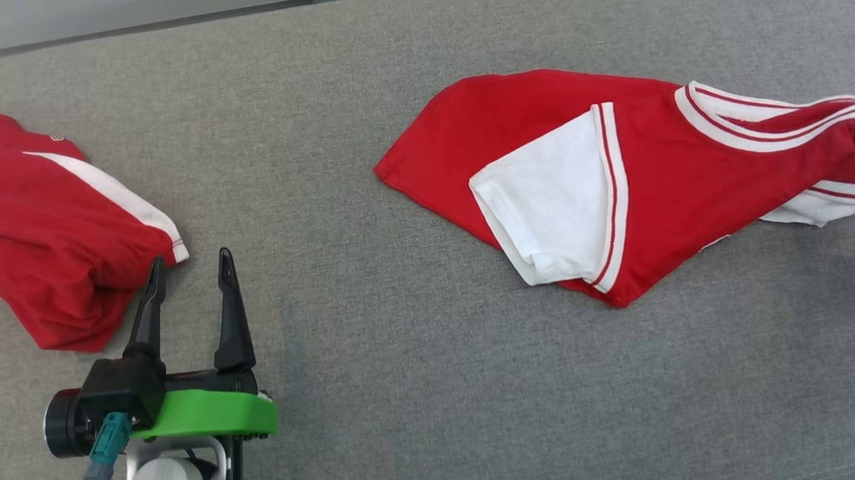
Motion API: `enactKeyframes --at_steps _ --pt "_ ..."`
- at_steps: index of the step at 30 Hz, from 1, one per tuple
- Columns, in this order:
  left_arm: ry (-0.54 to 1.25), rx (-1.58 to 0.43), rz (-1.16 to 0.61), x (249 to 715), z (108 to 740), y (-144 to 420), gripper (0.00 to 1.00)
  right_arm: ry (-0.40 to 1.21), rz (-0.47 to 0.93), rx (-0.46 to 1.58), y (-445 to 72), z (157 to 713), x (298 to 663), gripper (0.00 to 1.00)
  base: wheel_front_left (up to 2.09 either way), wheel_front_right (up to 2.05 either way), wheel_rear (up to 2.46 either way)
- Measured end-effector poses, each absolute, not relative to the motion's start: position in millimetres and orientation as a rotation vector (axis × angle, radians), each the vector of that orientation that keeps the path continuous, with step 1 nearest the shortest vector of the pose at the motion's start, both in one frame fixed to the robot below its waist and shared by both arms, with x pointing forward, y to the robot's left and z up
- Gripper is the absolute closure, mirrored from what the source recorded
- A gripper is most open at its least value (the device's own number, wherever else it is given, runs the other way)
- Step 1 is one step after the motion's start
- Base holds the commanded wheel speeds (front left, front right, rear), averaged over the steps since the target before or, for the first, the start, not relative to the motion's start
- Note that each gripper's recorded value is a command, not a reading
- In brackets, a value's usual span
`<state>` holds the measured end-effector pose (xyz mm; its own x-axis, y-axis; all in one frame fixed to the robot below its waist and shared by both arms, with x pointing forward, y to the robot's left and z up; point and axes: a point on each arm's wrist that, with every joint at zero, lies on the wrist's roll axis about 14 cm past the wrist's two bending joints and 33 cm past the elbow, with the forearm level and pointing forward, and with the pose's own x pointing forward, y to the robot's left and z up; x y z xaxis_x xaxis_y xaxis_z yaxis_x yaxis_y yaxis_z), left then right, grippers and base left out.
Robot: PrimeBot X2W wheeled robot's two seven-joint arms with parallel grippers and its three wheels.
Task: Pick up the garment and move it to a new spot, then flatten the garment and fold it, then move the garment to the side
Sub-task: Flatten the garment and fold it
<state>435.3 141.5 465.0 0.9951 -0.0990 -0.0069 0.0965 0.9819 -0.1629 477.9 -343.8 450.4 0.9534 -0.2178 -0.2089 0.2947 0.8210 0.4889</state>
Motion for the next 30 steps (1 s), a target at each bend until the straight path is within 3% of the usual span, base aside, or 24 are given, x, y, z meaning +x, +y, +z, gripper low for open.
enactKeyframes --at_steps 5,11,19,30 --pt "-0.008 -0.168 -0.092 426.5 476.3 142.7 0.0 -0.025 -0.188 0.463 -332.3 510.8 488.3 0.0 0.0 0.0 0.0" --pt "-0.037 -0.177 -0.091 411.5 489.8 142.0 0.0 -0.163 -0.034 0.43 -272.9 550.5 467.1 0.0 0.0 0.0 0.0" --pt "-0.091 -0.188 -0.087 393.5 510.9 142.7 0.0 -0.161 0.104 0.409 -202.0 544.5 418.7 0.0 0.0 0.0 0.0" --pt "-0.111 -0.201 -0.049 373.6 517.9 153.4 0.0 -0.104 0.146 0.322 -170.4 521.7 388.1 0.0 0.0 0.0 0.0"
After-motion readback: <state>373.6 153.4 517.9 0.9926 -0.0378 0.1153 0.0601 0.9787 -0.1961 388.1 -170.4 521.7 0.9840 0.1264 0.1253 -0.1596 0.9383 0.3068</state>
